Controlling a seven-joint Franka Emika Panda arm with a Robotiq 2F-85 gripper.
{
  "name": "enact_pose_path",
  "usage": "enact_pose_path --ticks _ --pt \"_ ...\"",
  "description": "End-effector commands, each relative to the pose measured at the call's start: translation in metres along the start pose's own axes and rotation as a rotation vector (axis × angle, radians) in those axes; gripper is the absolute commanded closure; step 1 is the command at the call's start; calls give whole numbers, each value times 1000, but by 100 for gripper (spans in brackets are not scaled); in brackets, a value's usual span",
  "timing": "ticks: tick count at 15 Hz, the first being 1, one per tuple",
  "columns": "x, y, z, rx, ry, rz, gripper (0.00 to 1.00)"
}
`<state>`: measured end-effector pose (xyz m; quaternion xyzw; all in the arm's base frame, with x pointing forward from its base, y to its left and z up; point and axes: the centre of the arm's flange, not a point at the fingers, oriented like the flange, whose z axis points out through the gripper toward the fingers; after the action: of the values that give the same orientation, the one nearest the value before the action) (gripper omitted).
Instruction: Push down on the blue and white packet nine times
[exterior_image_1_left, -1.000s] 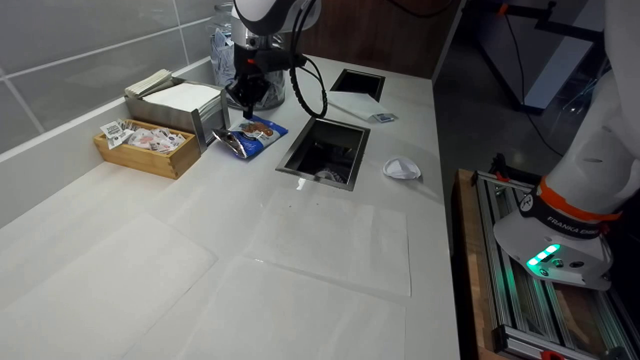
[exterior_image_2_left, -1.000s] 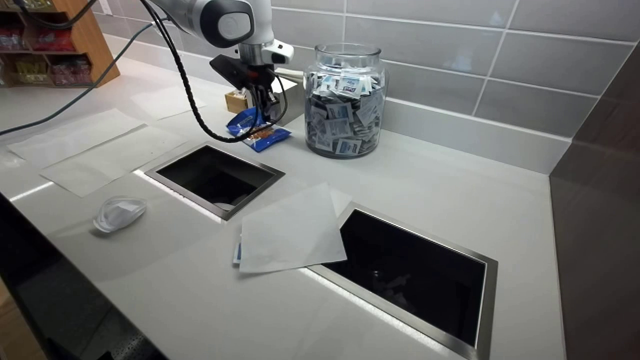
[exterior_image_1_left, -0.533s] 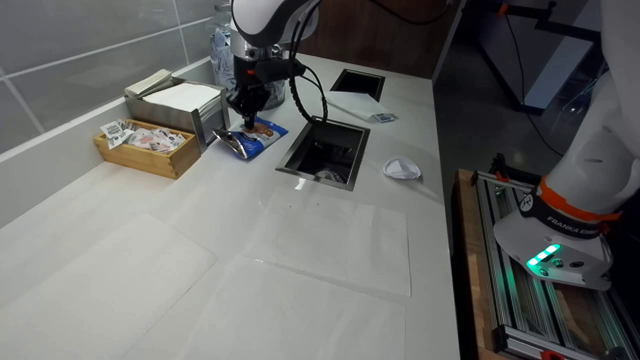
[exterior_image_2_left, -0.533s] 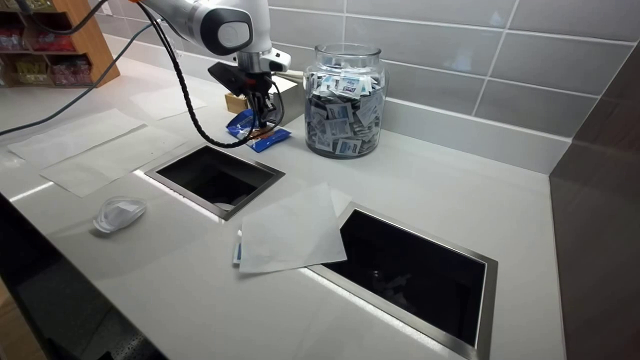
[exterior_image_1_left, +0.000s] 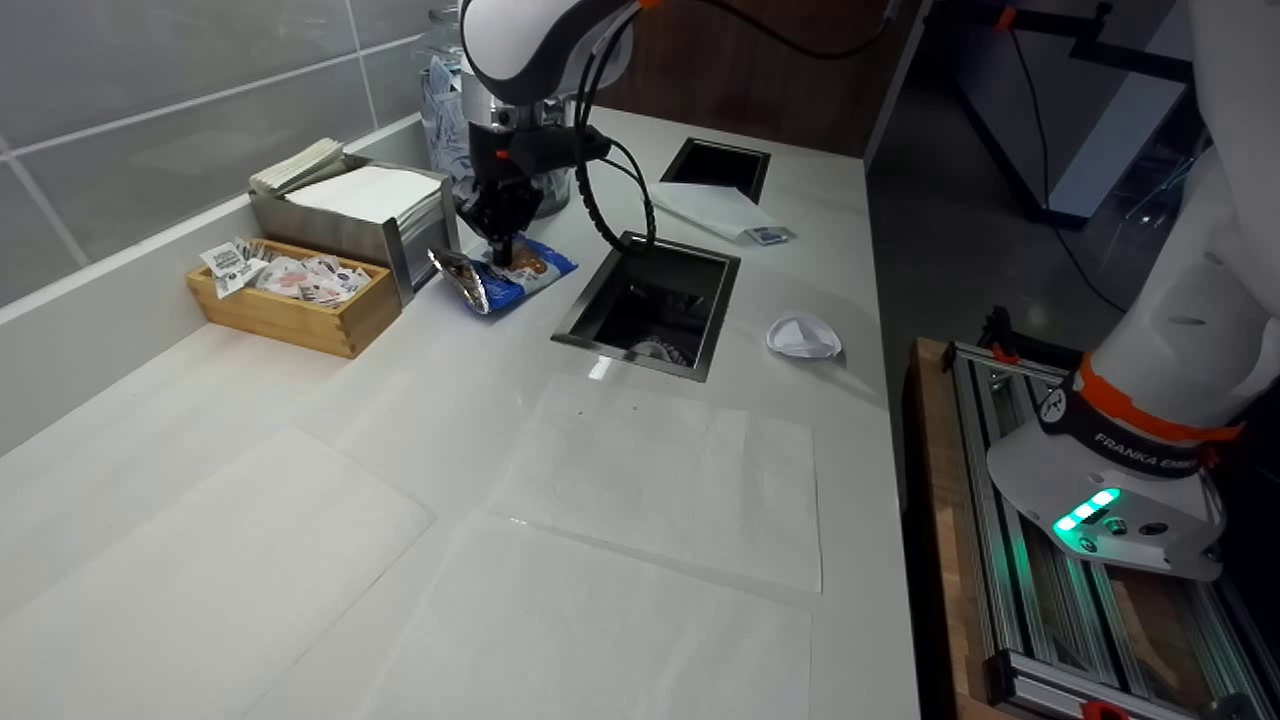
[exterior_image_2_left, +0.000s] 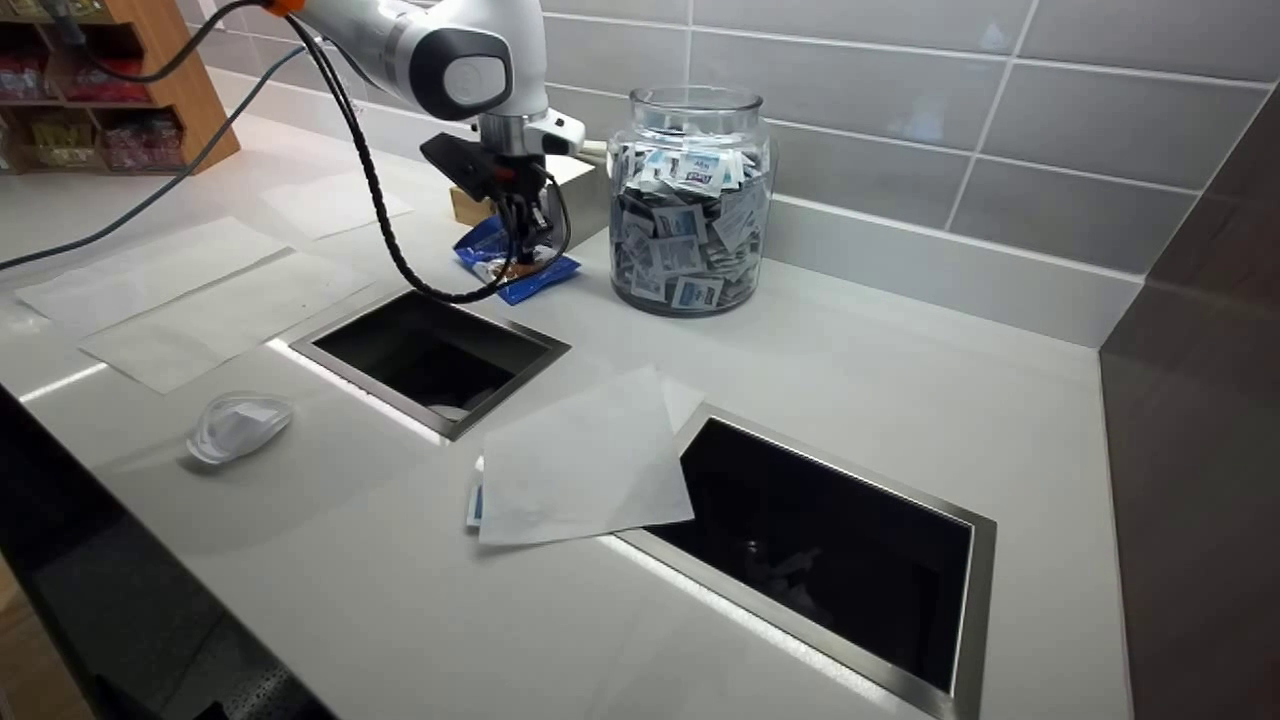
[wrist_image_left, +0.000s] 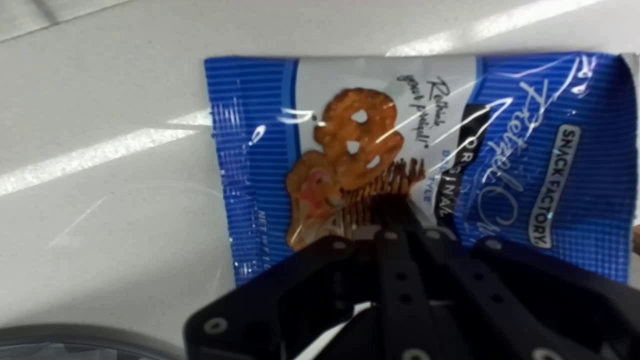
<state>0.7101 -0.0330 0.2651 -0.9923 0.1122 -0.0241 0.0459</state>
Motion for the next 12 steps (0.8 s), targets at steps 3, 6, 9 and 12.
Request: enact_pose_path --ticks 3,6,9,12 --pt "-17 2 -22 -6 16 18 100" --pt "-22 14 -33 1 27 71 100" --pt "-30 24 -33 16 6 124 100" --pt "-32 34 -21 30 -25 156 100"
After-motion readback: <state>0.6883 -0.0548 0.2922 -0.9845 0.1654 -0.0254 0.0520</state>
